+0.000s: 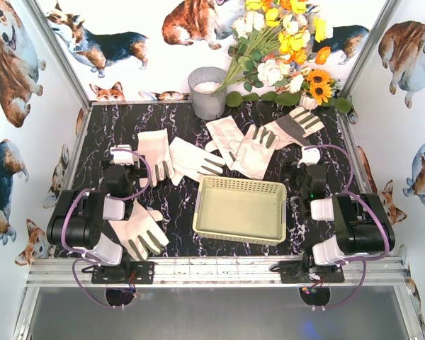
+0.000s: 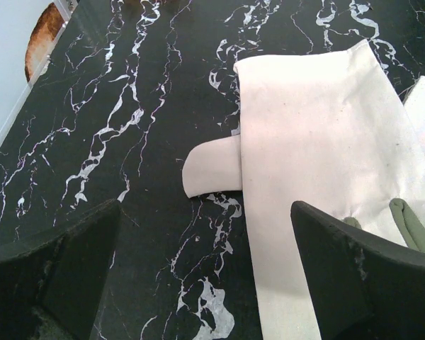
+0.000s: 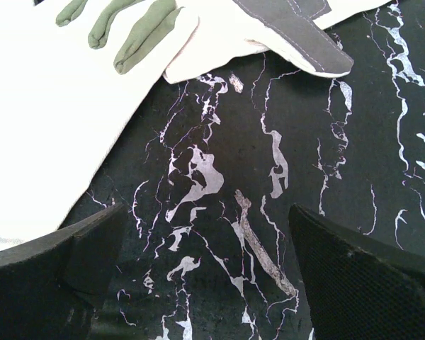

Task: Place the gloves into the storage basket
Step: Pick up the glove from the center of the board.

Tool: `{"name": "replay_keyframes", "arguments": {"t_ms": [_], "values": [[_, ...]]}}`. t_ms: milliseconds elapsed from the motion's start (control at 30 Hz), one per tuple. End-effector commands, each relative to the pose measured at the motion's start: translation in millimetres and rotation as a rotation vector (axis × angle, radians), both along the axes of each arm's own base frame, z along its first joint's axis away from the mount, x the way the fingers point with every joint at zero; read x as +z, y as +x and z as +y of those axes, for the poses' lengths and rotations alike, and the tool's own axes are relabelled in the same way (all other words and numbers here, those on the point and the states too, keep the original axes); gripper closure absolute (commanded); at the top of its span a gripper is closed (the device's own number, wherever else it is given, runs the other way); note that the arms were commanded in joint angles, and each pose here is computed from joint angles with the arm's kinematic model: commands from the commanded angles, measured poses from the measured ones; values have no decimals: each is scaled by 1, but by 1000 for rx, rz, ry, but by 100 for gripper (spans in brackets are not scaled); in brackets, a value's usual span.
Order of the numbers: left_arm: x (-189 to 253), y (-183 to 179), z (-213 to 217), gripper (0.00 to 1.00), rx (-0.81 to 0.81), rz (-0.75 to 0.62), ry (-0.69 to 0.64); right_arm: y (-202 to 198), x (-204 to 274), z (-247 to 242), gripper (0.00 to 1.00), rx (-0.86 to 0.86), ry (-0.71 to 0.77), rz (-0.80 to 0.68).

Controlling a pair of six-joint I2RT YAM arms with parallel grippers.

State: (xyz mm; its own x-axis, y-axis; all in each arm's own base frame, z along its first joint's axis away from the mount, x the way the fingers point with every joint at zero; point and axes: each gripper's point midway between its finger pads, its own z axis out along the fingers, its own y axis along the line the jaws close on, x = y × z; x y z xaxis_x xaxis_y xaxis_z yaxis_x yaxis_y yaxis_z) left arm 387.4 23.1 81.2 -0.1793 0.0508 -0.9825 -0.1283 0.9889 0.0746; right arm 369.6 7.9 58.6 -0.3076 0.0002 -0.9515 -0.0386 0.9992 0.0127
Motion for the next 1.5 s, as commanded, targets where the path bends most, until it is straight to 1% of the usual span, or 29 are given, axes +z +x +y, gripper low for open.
{"name": "replay_keyframes", "arguments": {"t_ms": [0, 333, 433, 533, 600, 700, 800, 833, 900, 933, 967, 1000, 1067, 1100, 1167, 1233, 1267, 1333, 1400, 1467], "values": [[3, 2, 2, 0, 7, -12, -5, 12, 21, -2, 0, -8, -2, -83], [3, 1, 6, 0, 25, -16, -13, 12, 21, -2, 0, -9, -2, -82], [7, -1, 15, 0, 89, -27, -21, 12, 21, -2, 0, -9, -1, -83], [27, -5, 22, 0, 138, -50, -30, 9, 28, -7, 0, -23, 17, -108], [37, -9, 25, 0, 162, -19, -45, 3, 42, -14, 0, -71, 22, -130], [61, -11, 31, 0, 217, 2, -68, -3, 63, -24, 0, -134, 18, -116], [81, -11, 29, 0, 234, 62, -117, -10, 106, -37, 0, -190, -27, -152], [87, -13, 30, 0, 257, 87, -146, -13, 124, -45, 0, -241, -26, -181], [97, -18, 34, 0, 336, 135, -218, -27, 147, -65, 0, -414, 69, -186], [111, -17, 35, 0, 358, 143, -243, -35, 156, -73, 0, -510, 151, -179], [119, -17, 33, 0, 349, 166, -250, -43, 158, -77, 0, -571, 218, -139], [122, -15, 28, 0, 325, 195, -257, -45, 163, -75, 0, -567, 257, -95], [128, -8, 13, 0, 235, 244, -276, -43, 168, -57, 0, -462, 257, 25], [129, -3, 1, 0, 169, 270, -292, -47, 164, -51, 0, -439, 258, 120], [132, 5, -9, 0, 135, 311, -332, -49, 165, -39, 0, -406, 287, 241], [140, 12, -16, 0, 114, 331, -366, -48, 166, -23, 0, -354, 338, 325], [137, 11, -18, 0, 117, 357, -375, -46, 170, -11, 0, -292, 369, 334], [130, 12, -17, 0, 155, 413, -402, -42, 179, 19, 8, -101, 406, 325], [118, 13, -20, 0, 180, 488, -431, -41, 186, 35, 11, -33, 427, 320], [104, 15, -27, 0, 176, 559, -465, -40, 183, 48, 12, 15, 389, 358]]}}
